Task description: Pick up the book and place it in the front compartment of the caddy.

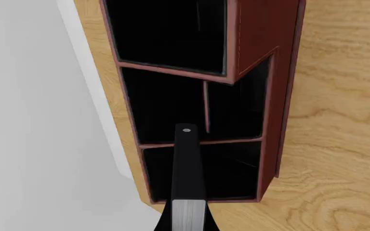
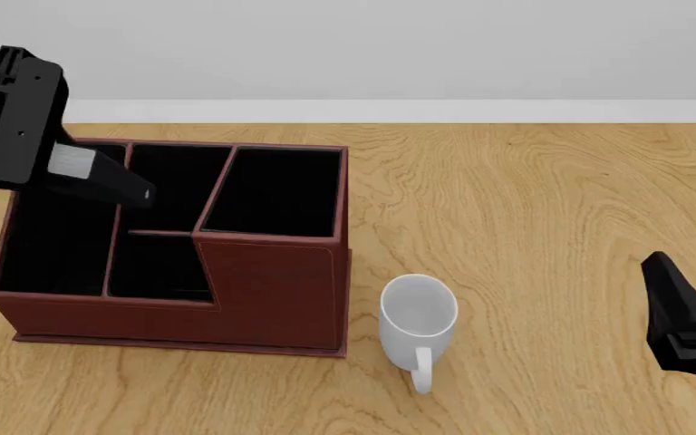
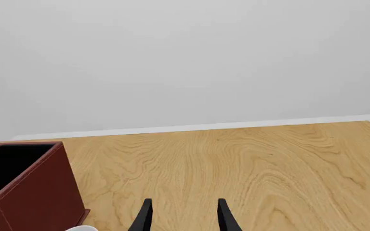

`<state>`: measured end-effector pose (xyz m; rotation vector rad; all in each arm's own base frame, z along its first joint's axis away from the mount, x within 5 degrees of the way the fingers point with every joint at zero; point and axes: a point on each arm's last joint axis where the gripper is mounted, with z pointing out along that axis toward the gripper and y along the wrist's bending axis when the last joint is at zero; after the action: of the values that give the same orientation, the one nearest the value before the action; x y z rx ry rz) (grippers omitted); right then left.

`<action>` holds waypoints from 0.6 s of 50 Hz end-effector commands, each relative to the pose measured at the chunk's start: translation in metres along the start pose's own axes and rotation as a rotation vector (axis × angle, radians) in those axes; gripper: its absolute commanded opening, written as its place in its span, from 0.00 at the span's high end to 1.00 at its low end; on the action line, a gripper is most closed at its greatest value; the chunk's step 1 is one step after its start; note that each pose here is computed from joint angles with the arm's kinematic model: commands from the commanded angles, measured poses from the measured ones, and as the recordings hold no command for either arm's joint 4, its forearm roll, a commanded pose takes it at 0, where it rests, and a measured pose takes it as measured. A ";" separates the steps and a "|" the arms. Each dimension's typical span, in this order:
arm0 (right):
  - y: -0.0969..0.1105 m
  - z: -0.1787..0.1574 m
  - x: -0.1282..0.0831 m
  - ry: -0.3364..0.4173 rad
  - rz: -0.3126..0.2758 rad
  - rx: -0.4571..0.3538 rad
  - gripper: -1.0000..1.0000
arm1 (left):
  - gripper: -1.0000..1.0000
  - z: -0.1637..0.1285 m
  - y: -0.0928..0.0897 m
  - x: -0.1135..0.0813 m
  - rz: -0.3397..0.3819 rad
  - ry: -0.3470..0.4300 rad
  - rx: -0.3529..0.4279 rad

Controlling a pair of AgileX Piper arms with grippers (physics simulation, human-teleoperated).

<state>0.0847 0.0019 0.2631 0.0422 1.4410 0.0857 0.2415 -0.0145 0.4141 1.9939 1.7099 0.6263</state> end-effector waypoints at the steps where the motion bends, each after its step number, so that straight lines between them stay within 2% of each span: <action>1: 0.000 0.005 0.002 0.005 0.002 0.003 0.00 | 1.00 -0.003 0.025 0.003 -0.016 0.003 -0.018; 4: -0.001 0.005 0.003 0.005 0.002 0.004 0.00 | 1.00 0.000 0.031 -0.005 -0.022 -0.016 -0.021; 7: -0.001 0.008 0.006 0.012 0.000 0.006 0.00 | 1.00 -0.005 0.032 0.003 -0.006 0.002 -0.037; 10: -0.001 0.010 0.006 0.013 -0.002 0.006 0.00 | 1.00 -0.003 0.037 -0.011 -0.004 -0.030 -0.040; 18: -0.001 0.012 0.007 0.013 0.005 0.005 0.00 | 1.00 -0.005 0.035 0.001 0.012 0.000 -0.043; 23: -0.002 0.013 0.008 0.014 0.009 0.012 0.00 | 1.00 0.003 0.042 -0.007 0.006 -0.022 -0.033; 26: -0.002 0.014 0.009 0.016 0.010 0.015 0.00 | 1.00 0.005 0.043 -0.001 0.008 -0.009 -0.030; 30: -0.003 0.015 0.011 0.018 0.012 0.020 0.00 | 1.00 0.008 0.046 -0.006 0.010 -0.020 -0.027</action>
<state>0.0979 0.0012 0.2568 0.0565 1.4547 0.0836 0.2742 -0.0237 0.4319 1.9711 1.7007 0.6183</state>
